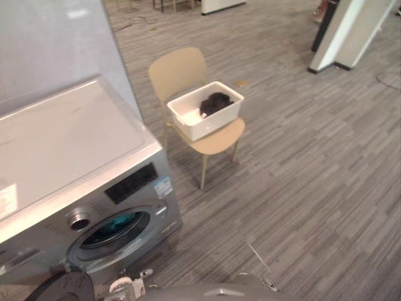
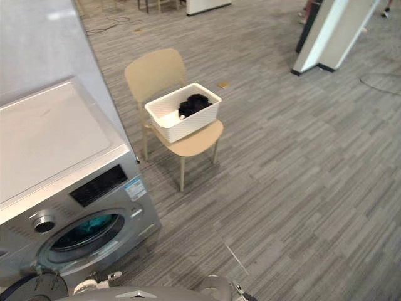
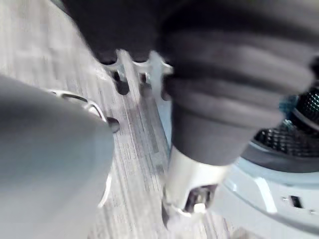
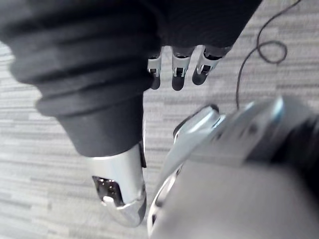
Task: Pick up the laundry basket with both hands and put the clothes into the washing machine.
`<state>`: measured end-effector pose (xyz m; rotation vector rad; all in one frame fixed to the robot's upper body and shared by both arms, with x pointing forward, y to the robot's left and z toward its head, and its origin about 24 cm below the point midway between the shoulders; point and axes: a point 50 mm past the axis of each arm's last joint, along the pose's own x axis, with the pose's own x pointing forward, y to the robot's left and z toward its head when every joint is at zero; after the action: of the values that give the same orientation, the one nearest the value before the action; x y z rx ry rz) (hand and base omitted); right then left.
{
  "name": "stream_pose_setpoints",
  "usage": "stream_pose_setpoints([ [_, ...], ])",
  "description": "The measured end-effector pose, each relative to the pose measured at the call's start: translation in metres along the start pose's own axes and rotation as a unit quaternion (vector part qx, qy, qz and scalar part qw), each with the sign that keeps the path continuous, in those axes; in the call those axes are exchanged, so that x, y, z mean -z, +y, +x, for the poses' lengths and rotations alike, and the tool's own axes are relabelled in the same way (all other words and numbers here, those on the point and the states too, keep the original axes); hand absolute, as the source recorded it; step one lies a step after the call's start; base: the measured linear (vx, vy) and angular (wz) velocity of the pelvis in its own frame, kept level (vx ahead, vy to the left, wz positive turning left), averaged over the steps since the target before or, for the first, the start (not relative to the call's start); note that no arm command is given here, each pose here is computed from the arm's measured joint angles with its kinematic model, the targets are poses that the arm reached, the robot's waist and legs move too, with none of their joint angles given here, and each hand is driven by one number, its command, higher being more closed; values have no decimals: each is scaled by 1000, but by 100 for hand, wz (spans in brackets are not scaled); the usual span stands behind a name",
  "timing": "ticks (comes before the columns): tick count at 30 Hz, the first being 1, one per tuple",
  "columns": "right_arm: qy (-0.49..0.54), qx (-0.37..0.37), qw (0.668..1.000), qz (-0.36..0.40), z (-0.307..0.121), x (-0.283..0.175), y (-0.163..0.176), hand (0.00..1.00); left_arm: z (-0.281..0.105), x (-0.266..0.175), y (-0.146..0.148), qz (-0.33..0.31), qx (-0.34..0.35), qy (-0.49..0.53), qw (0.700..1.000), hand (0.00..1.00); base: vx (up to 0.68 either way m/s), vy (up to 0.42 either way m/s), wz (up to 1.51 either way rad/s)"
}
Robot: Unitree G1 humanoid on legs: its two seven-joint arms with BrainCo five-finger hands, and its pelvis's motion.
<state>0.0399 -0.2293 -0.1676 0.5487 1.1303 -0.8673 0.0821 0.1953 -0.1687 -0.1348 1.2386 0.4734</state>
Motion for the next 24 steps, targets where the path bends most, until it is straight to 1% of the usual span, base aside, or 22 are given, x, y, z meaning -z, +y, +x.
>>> stream_pose_setpoints([
  [2,7,-8,1000,-12,-1,6,5,0,1,-8,10,-17,-13,-13,1000,0,66,-353,-11],
  [5,-6,-28,998,-51,-2,3,15,0,0,-23,27,-36,-40,-54,997,0,99,-278,-44],
  [6,-27,-41,997,-64,-4,-5,22,0,0,-24,30,-52,-41,-56,996,0,117,-124,-39],
  [8,-67,-60,993,-77,-6,-23,32,0,-1,-23,24,-53,-34,-56,996,0,176,-84,-29],
  [10,-95,-81,988,-92,-8,-39,45,0,-2,-15,15,-49,-22,-45,998,0,183,3,-25],
  [12,-109,-100,984,-95,-9,-51,61,0,-3,4,13,-26,-16,-15,999,0,275,67,-31],
  [13,-111,-104,984,-95,-10,-51,63,0,-3,11,14,-26,-16,-4,1000,0,353,73,-17],
  [14,-98,-115,984,-92,-11,-42,72,0,-3,20,21,-26,-23,16,999,0,315,45,-2],
  [16,-91,-122,983,-99,-10,-40,78,0,-3,25,29,-18,-31,30,999,0,413,73,-1],
  [17,-93,-129,981,-111,-10,-43,82,0,-3,34,30,-35,-33,49,998,0,396,124,-16],
  [18,-94,-129,979,-129,-10,-43,83,0,-5,42,32,-49,-37,61,996,0,356,130,-23],
  [19,-93,-129,978,-136,-10,-42,83,0,-6,49,34,-49,-41,72,995,0,280,105,-16],
  [22,-83,-128,978,-144,-9,-35,78,0,-7,53,39,-17,-41,72,996,0,307,65,27],
  [24,-78,-124,979,-145,-7,-33,71,0,-6,47,42,-11,-44,63,997,0,387,-43,68],
])
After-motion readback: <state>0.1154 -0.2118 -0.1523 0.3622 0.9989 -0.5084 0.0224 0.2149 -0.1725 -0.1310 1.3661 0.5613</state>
